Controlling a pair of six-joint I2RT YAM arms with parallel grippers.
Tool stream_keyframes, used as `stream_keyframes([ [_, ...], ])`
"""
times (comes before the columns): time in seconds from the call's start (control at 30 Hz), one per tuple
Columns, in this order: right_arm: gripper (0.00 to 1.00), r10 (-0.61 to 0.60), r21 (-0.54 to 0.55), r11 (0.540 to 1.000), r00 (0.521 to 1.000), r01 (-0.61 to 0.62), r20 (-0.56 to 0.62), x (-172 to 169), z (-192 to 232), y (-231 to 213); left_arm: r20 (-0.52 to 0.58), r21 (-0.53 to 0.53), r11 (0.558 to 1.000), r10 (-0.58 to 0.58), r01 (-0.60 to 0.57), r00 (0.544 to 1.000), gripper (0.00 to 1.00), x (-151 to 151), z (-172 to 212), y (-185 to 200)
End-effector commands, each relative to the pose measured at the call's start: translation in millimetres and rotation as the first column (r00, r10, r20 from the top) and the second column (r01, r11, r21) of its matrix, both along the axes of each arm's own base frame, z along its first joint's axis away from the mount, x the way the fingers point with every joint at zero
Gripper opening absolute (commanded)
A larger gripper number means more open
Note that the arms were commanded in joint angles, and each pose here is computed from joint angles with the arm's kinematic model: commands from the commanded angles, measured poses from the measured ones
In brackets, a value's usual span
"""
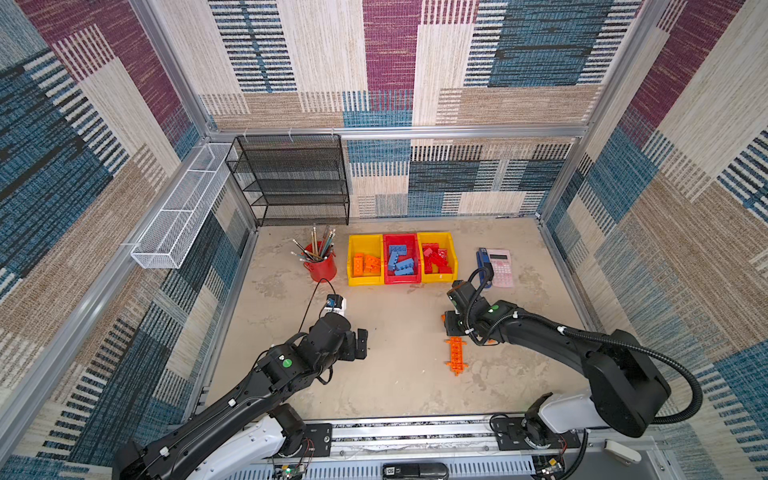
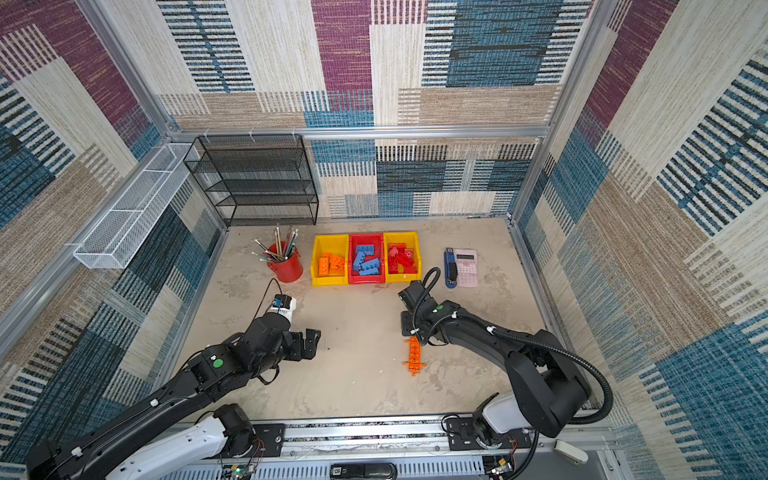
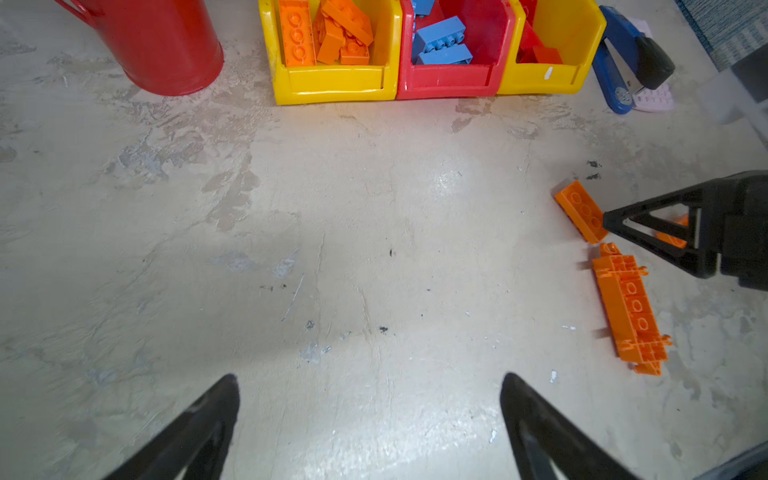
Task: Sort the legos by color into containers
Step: 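Close the right gripper on the orange 2x4 brick and lift it, then carry the orange brick into the yellow bin by the pencil cup and release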
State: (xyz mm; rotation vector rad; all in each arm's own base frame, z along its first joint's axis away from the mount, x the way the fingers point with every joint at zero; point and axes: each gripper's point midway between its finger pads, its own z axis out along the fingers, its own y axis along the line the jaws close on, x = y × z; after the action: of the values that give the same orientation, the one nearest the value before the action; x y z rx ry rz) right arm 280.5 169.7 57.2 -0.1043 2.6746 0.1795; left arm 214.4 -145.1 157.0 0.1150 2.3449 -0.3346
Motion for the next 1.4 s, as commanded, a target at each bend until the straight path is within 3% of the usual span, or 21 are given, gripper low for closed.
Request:
stream_keyframes([
  [0.0,0.50,0.006,-0.035,0.999,0.999,-0.005,0.032,11,-1,0,0.038,0.010,1.000,0.020,-0.020,0.999,0.99,2,2,7],
  [0.17,0.56,0.019,-0.060,0.998,1.000,-0.018,0.025,18,-9,2,0.058,0.023,0.999,0.035,-0.036,0.998,0.99,0,3,16],
  [0.43,0.55,0.053,-0.083,0.995,0.999,-0.052,0.008,25,-23,6,0.062,0.032,0.998,0.047,-0.049,0.997,0.99,1,1,18],
  [0.83,0.25,0.112,-0.027,0.993,0.994,-0.113,-0.013,30,-23,26,0.058,0.055,0.996,0.063,-0.066,0.996,0.99,3,-2,22],
  [1.07,0.25,0.209,0.150,0.962,0.970,-0.227,0.126,53,49,85,0.045,0.041,0.996,0.083,-0.085,0.996,0.99,1,-2,25],
  [1.37,0.26,0.326,0.294,0.856,0.885,-0.426,0.333,101,141,174,0.007,0.064,0.991,0.117,-0.117,0.993,0.99,3,-13,33],
])
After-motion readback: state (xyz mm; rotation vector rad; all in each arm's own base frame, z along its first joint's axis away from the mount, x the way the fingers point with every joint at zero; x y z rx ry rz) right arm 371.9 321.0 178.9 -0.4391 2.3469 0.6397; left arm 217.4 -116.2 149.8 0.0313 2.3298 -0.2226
